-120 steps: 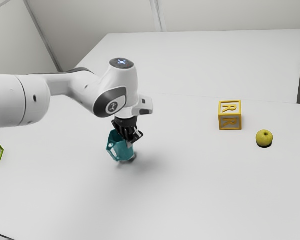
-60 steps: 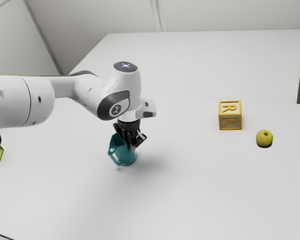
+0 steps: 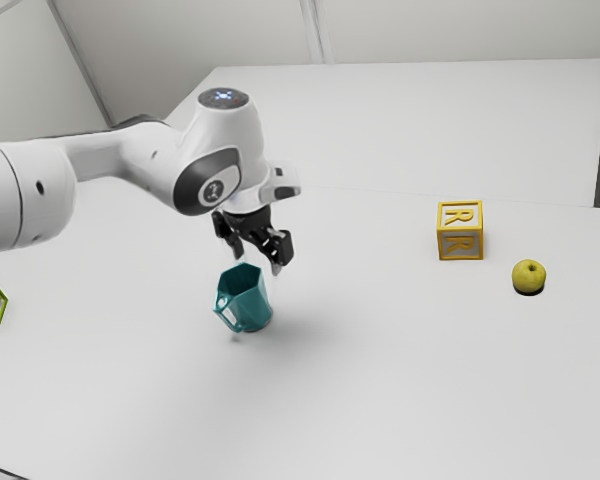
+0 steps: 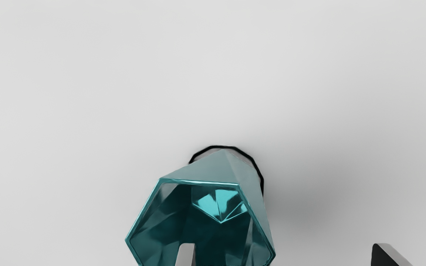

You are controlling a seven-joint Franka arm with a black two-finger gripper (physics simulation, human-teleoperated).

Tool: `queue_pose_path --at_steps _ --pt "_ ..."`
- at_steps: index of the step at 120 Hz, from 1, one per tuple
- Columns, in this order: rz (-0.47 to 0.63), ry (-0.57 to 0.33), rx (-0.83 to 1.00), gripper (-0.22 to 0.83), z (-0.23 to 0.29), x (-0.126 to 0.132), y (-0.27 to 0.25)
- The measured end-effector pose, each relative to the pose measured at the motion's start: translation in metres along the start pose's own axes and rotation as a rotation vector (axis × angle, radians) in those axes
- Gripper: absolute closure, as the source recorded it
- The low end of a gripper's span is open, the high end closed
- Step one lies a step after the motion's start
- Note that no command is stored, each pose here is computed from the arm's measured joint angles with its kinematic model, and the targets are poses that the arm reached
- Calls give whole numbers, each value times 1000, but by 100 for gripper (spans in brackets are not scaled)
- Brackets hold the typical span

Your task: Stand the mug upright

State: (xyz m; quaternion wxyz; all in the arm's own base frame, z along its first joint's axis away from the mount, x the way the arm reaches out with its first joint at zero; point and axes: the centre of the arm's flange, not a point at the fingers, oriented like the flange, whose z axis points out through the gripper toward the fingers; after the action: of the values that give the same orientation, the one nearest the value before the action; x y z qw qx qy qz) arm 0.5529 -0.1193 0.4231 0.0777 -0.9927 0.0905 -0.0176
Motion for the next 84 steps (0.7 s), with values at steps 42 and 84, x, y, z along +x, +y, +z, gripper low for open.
queue_pose_path --at_steps 42,84 --pt "-107 91 -102 2 -106 -10 -76" --pt "-148 39 -125 0 -141 -18 -176"
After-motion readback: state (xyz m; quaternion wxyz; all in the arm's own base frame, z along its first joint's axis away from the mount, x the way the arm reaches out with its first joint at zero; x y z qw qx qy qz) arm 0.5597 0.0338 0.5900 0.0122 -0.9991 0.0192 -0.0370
